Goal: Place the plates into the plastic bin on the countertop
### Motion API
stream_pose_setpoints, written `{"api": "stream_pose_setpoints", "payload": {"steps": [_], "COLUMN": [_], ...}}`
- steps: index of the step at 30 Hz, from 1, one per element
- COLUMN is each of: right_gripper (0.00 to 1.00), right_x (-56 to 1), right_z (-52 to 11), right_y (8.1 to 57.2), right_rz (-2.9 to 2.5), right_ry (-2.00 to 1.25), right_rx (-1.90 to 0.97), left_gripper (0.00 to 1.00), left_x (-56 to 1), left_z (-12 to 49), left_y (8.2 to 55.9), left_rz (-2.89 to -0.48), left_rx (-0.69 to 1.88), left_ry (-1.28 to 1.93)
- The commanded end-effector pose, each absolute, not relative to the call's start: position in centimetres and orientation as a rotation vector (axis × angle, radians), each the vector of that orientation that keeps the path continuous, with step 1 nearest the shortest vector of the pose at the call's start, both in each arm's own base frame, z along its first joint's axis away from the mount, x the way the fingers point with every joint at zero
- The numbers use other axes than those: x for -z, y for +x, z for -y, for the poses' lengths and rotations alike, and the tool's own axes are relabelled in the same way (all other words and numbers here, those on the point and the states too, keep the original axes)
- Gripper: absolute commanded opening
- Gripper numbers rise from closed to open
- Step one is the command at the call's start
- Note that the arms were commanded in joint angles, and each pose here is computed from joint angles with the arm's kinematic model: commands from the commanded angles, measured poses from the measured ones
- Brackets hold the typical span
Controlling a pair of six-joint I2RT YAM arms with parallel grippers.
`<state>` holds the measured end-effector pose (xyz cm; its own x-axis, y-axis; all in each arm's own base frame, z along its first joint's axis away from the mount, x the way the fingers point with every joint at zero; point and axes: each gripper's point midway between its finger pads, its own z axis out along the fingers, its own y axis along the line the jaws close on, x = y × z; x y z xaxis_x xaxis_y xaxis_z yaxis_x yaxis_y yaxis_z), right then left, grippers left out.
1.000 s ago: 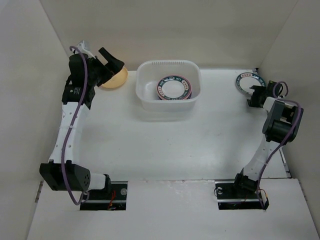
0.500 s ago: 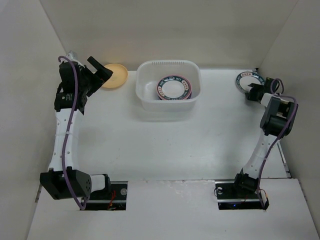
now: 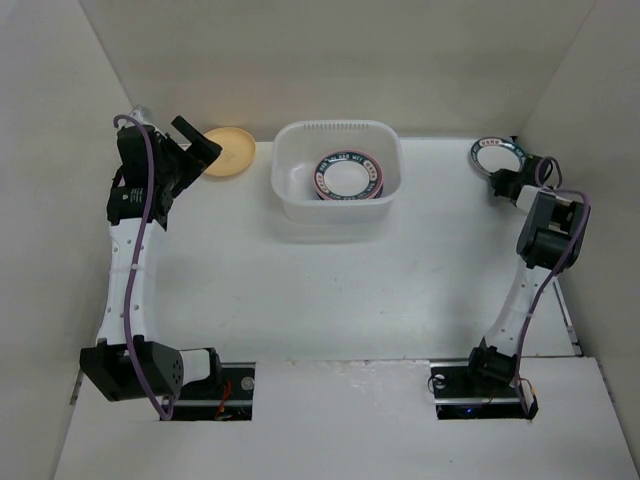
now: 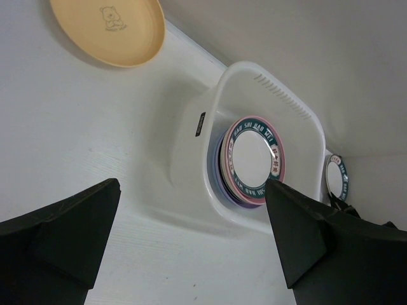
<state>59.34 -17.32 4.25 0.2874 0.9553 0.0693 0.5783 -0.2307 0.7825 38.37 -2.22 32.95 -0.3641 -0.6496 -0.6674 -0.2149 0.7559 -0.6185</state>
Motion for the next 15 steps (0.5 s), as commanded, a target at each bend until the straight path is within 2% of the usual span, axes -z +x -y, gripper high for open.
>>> {"api": "stream_pose_setpoints", "payload": {"steps": [1, 7, 15], "right_gripper": [0.00, 0.00, 0.00], "right_x": [-6.0, -12.8, -28.3], "right_z": [14.6, 8.3, -2.6], "right_y": [58.5, 56.0, 51.4], "right_rz": [-1.364, -1.407, -1.465], "right_ry": [1.950, 1.731, 1.224], "right_rx": [-0.787, -0.887, -1.066], "left_gripper": [1.00, 1.00, 1.00], "left_x": [-34.0, -31.7, -26.5], "left_z": [2.2, 1.3, 0.1], "left_y": [38.1, 39.1, 40.6], "left_rz": [-1.897, -1.922, -1.954], "left_rx": [0.532, 0.497, 0.475], "left_ry": [-0.669, -0.711, -0.832]}}
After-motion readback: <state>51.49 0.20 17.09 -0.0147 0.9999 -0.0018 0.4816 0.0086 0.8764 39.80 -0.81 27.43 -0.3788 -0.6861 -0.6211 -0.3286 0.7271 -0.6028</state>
